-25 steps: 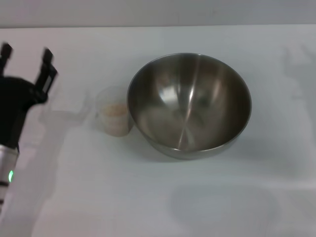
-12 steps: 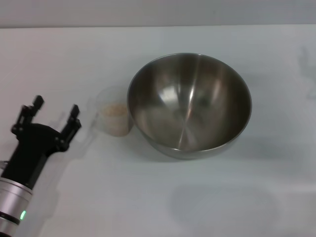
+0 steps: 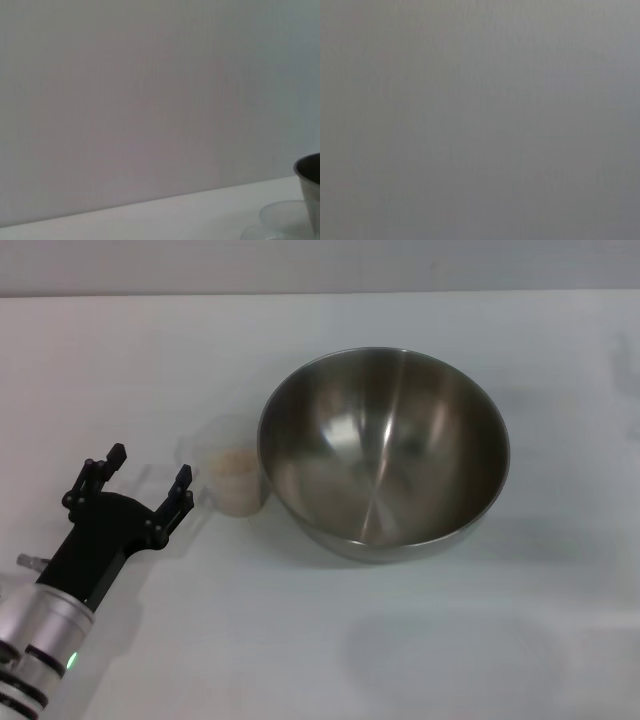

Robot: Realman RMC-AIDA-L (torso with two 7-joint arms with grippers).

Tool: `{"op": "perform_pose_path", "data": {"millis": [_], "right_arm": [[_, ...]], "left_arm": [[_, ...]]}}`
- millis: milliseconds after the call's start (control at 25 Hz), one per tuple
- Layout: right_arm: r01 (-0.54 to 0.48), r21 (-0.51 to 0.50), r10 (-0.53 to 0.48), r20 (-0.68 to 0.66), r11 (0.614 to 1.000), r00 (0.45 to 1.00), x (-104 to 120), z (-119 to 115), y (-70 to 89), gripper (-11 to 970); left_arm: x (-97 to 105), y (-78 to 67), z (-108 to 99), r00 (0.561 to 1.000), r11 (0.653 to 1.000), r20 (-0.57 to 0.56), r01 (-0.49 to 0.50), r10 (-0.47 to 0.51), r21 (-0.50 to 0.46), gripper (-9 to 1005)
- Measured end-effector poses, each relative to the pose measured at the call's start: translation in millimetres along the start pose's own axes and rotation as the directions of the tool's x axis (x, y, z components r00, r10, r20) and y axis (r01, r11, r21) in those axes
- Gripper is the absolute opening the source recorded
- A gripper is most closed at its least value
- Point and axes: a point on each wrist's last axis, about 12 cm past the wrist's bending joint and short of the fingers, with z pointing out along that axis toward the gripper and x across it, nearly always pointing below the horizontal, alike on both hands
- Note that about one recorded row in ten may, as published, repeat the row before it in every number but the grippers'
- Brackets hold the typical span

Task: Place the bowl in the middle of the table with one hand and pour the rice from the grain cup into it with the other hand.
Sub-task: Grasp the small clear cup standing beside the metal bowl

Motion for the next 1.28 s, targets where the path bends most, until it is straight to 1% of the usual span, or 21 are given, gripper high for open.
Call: {"op": "perform_pose_path", "data": {"millis": [200, 600, 840, 1240, 1280], "right_arm": [[0.006, 0.006, -0.006, 0.003, 1.0, 1.0, -1, -2, -1.1, 466], [0.003, 0.027, -0.004, 0.008, 1.0, 1.0, -1, -3, -2.8, 466], [-0.001, 0.023, 0.001, 0.012, 1.0, 1.0, -1, -1, -0.9, 466], [-0.004, 0.02, 0.004, 0.019, 1.0, 1.0, -2, 2, 0.3, 466], [-0.005, 0.02, 0.004, 0.02, 1.0, 1.0, -2, 2, 0.5, 466]], "left_arm": [[-1, 2.9, 8, 1.0, 1.0, -0.016, -0.014, 0.014, 0.006, 817], [-3, 8.2, 21, 0.999, 1.0, -0.032, -0.017, 0.017, -0.01, 817], [-5, 13.7, 29, 0.999, 0.999, -0.044, -0.01, 0.008, -0.041, 816], [-5, 15.6, 31, 0.999, 0.999, -0.05, -0.007, 0.005, -0.052, 816], [-5, 15.4, 31, 0.999, 0.999, -0.052, -0.006, 0.003, -0.052, 795]]}}
